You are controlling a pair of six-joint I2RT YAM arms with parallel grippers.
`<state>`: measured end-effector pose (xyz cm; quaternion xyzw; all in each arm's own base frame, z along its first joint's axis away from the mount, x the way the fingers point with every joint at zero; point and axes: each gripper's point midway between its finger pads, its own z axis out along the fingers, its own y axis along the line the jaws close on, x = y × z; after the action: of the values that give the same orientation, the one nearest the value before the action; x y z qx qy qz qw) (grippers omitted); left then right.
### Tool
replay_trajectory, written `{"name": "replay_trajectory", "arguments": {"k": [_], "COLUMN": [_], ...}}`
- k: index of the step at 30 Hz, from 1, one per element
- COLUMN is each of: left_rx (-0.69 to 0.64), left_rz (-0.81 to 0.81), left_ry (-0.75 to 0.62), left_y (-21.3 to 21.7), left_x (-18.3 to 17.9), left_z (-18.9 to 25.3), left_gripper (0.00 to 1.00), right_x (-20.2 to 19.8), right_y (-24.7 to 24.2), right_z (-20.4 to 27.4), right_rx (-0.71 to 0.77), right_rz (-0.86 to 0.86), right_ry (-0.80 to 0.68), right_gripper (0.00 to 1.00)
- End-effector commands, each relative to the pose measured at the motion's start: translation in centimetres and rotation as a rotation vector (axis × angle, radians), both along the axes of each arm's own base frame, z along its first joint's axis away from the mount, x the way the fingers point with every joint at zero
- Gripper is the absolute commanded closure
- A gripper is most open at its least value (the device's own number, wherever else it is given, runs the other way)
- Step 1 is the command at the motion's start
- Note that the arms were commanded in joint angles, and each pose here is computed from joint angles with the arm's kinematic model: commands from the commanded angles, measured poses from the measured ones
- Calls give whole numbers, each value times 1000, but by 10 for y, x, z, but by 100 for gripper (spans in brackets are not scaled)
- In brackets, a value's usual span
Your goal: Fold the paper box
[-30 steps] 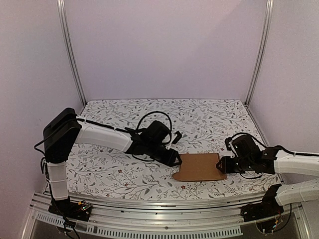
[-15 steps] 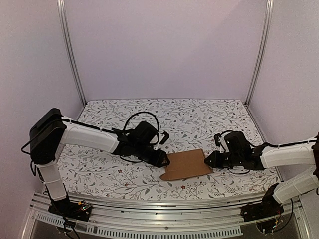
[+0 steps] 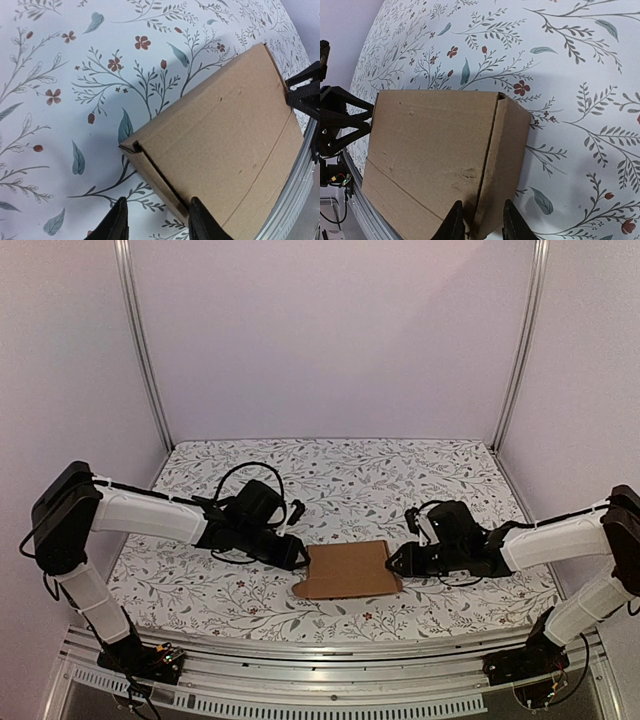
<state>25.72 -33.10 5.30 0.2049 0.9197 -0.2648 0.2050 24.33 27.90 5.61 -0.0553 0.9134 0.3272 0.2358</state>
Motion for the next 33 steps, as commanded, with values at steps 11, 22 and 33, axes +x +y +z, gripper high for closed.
{"name": "replay_trajectory", "arguments": {"k": [11, 22, 33], "left_rx": [-72, -174, -232], "left_rz": [32, 35, 20], "left_ry": [59, 86, 80], "left_y": [10, 3, -6], "left_x": [-9, -16, -15], "left_z": [15, 21, 27], "left_gripper": [54, 48, 29], "right_x": [23, 26, 18], "right_y": [3, -4, -21], "right_z": [15, -18, -34], "right_rx": [-81, -132, -149], "right_rz": [22, 2, -17], "right_ry": [-48, -4, 29], "right_gripper": [64, 75, 100]}}
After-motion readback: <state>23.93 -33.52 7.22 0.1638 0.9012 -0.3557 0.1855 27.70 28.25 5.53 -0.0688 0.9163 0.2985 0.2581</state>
